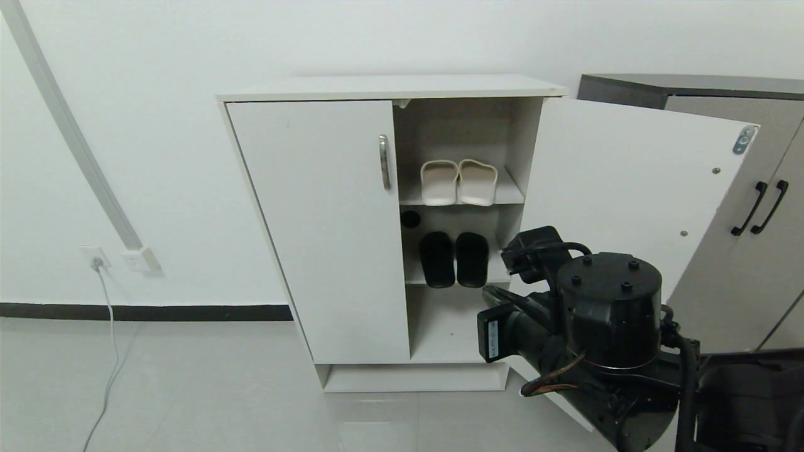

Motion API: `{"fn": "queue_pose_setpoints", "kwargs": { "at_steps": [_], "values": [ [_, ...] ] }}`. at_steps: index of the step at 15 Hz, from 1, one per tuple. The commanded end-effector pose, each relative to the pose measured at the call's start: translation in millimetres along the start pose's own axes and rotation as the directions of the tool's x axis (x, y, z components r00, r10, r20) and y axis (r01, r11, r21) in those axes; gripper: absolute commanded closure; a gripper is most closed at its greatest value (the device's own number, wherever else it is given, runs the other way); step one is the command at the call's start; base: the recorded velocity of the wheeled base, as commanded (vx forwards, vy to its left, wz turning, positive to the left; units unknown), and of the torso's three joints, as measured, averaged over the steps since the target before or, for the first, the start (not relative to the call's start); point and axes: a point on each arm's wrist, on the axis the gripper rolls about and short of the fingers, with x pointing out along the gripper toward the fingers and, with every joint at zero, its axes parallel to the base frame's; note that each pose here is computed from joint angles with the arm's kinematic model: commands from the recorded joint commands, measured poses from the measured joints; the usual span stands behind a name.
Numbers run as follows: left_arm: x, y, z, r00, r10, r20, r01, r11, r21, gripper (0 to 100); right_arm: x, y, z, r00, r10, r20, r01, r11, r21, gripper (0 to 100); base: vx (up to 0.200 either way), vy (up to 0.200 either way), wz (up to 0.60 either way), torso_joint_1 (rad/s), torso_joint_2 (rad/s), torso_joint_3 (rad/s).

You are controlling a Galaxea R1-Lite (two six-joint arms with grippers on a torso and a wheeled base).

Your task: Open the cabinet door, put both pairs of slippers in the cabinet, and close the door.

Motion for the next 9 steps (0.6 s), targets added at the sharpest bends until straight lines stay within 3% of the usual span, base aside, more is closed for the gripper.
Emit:
{"fn": "queue_pose_setpoints", "kwargs": {
  "at_steps": [1, 9],
  "values": [
    [0.1, 0.0, 0.0, 1.0, 0.001, -0.001, -0.001, 1.0, 0.0, 100, 0.9, 0.1, -1.7, 1.0, -0.001, -0.005, 0.001, 1.0, -0.002, 100, 0.0, 0.0, 0.0, 0.0, 0.0, 0.0],
    [0.1, 0.0, 0.0, 1.0, 0.001, -0.001, -0.001, 1.0, -0.002, 100, 4.2, -0.2, -6.3, 1.0, -0.008, -0.019, 0.008, 1.0, -0.011, 100, 0.0, 0.0, 0.0, 0.0, 0.0, 0.0]
  ]
}}
